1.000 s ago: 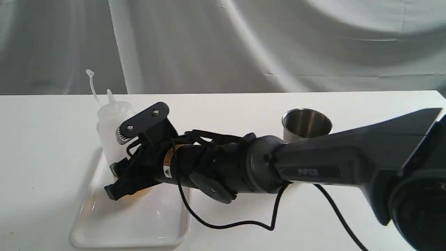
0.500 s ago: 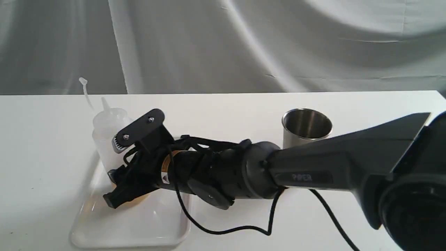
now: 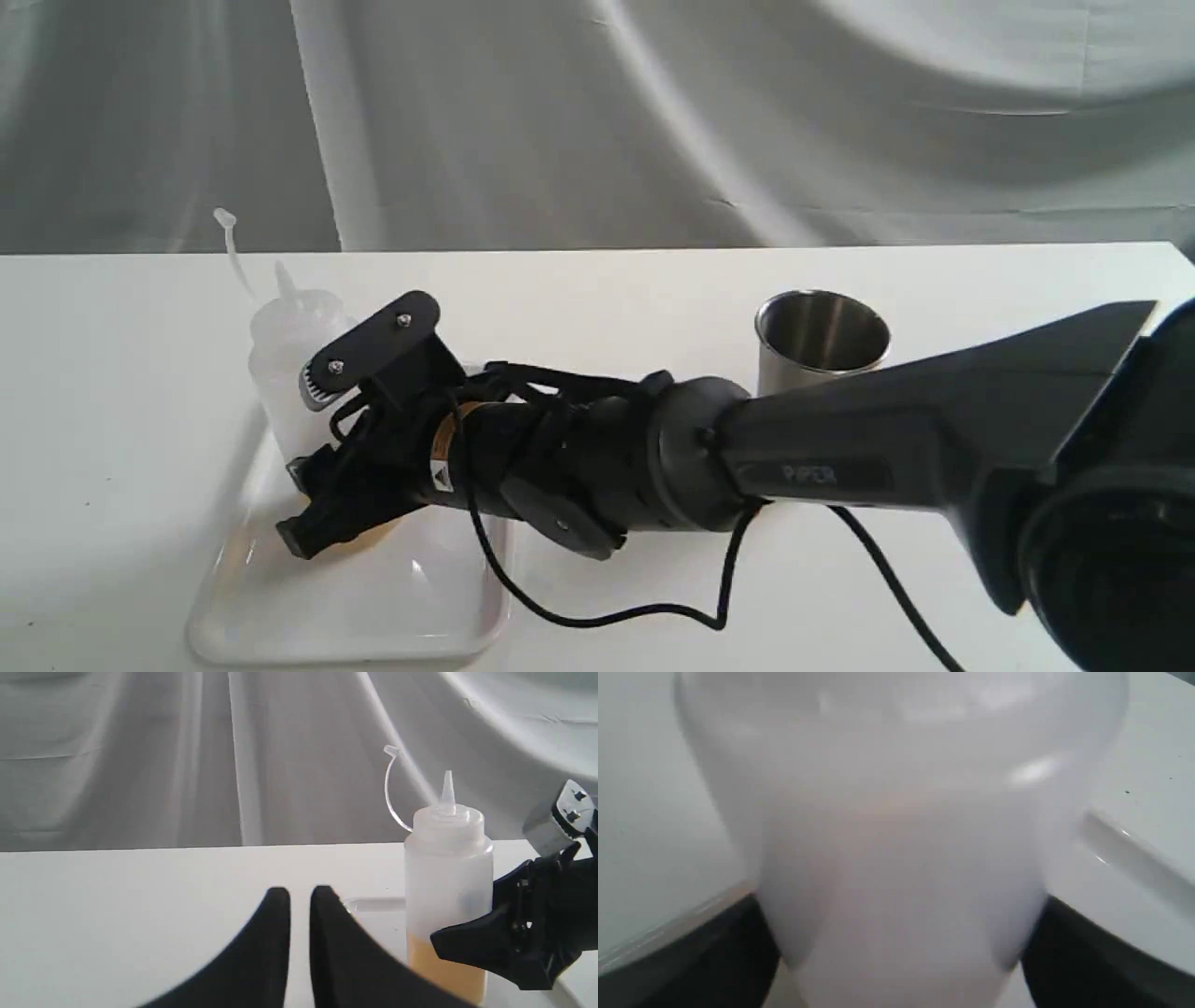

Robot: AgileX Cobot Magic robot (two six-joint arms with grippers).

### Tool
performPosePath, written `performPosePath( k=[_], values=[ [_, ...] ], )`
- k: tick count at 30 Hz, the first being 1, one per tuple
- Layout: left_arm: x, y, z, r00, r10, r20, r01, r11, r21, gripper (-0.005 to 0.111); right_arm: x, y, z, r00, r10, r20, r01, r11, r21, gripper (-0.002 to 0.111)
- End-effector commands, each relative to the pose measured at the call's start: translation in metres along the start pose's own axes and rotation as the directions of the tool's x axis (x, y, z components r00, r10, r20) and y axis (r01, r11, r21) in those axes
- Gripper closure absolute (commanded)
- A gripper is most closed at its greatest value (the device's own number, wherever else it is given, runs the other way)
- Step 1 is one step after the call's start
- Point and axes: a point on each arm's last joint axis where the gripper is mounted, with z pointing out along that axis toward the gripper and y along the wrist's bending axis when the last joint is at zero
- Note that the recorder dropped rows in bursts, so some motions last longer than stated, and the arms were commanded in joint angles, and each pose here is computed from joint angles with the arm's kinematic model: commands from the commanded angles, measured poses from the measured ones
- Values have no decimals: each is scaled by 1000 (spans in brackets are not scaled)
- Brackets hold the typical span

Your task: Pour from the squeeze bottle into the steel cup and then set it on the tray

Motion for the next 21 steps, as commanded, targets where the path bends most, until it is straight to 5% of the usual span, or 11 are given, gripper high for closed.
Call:
performPosePath(
  k=[1, 11, 21],
  values=[
    [1, 0, 0, 1000, -8, 2, 8, 1000, 0, 98, -7, 0, -3, 1000, -4, 9, 4, 1000, 5, 29],
    [1, 0, 0, 1000, -8, 2, 8, 1000, 0, 98, -12, 0, -6, 1000, 0, 18, 0, 1000, 7, 14],
    [1, 0, 0, 1000, -6, 2, 6, 1000, 0, 98, -81, -4, -59, 990, -12, 139, 7, 999, 38, 14]
  ],
)
